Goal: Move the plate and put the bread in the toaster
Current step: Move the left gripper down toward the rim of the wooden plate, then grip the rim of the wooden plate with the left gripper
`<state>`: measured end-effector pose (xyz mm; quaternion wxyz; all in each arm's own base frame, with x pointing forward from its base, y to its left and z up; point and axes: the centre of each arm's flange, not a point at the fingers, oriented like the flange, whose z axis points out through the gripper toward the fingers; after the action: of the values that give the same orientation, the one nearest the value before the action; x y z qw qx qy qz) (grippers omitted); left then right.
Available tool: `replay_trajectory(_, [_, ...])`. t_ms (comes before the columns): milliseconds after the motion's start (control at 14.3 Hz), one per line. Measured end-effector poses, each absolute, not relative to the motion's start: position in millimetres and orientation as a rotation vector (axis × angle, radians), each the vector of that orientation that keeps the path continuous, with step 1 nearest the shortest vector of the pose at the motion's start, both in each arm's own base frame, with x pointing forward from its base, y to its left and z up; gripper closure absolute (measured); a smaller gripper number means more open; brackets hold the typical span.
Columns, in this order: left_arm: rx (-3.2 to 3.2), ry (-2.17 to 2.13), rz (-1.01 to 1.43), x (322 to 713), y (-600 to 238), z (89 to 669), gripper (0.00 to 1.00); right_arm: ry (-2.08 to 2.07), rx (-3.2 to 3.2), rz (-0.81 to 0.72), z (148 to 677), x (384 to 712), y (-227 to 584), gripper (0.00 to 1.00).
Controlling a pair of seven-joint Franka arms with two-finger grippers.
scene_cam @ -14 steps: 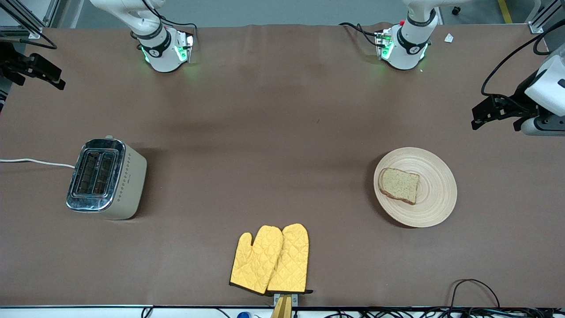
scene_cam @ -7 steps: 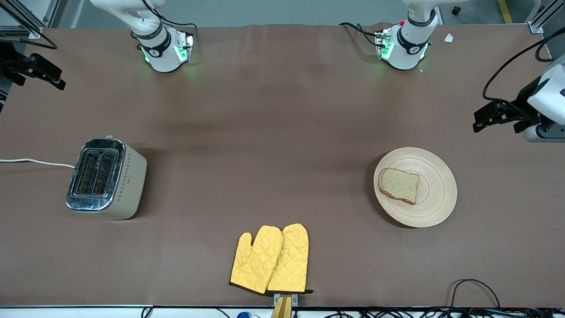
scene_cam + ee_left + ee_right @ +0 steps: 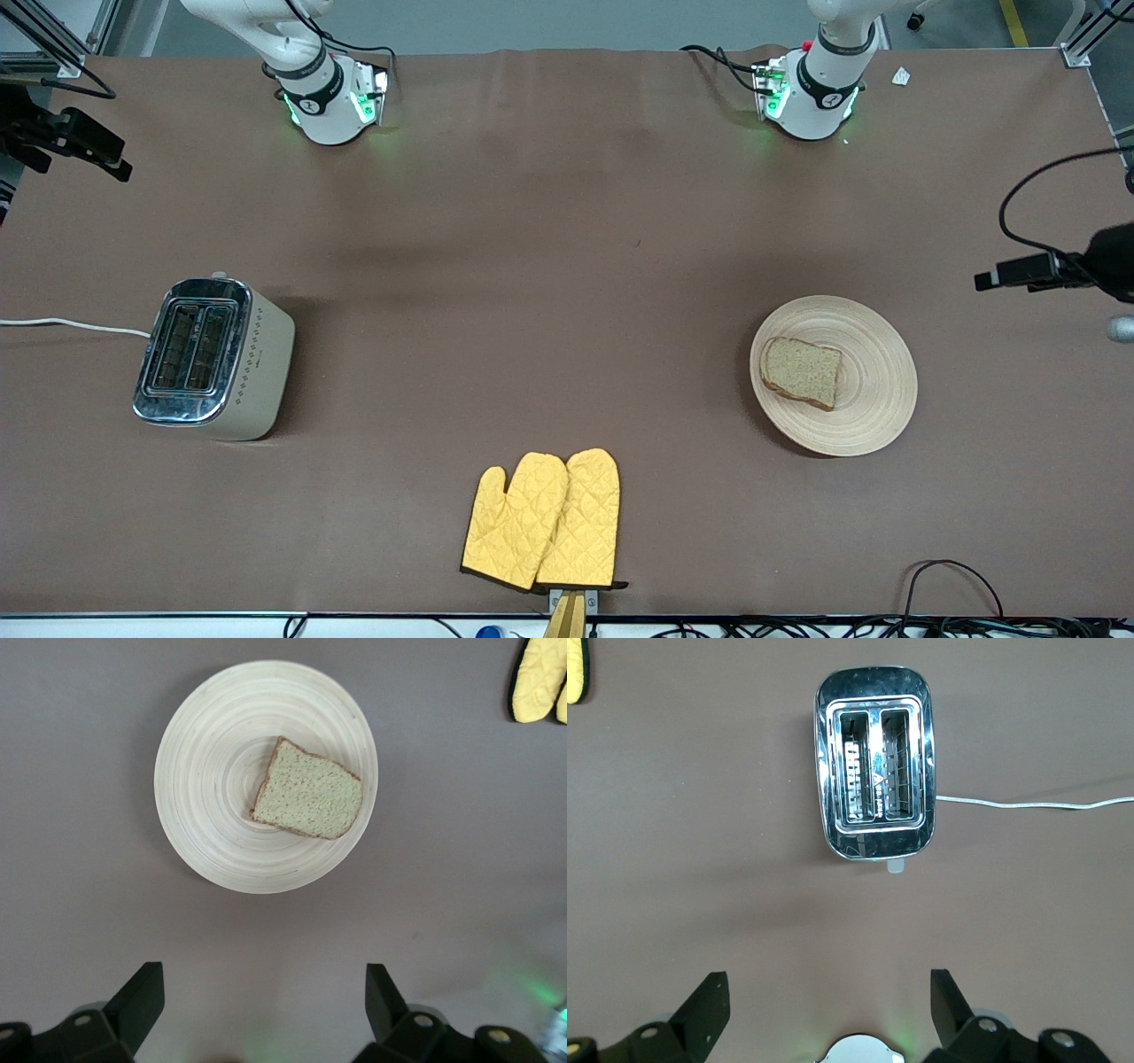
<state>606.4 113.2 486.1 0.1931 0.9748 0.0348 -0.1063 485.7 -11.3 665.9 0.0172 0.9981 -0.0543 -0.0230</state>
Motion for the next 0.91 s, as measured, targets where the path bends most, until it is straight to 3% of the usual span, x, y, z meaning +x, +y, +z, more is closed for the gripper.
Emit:
replay_trajectory(280, [2.529, 0.124, -0.337, 612, 203, 357, 0.0, -0.167, 3.102, -0.069, 666, 486, -11, 0.0])
replay_trajectory(560, [2.364, 0.135, -0.325, 610, 226, 253, 0.0, -0.167, 3.102, -0.069, 666, 486, -11, 0.0])
replay_trajectory(909, [2.288, 0.126, -0.278, 615, 217, 190, 0.0, -0.167, 3.102, -0.068, 666, 486, -11, 0.0])
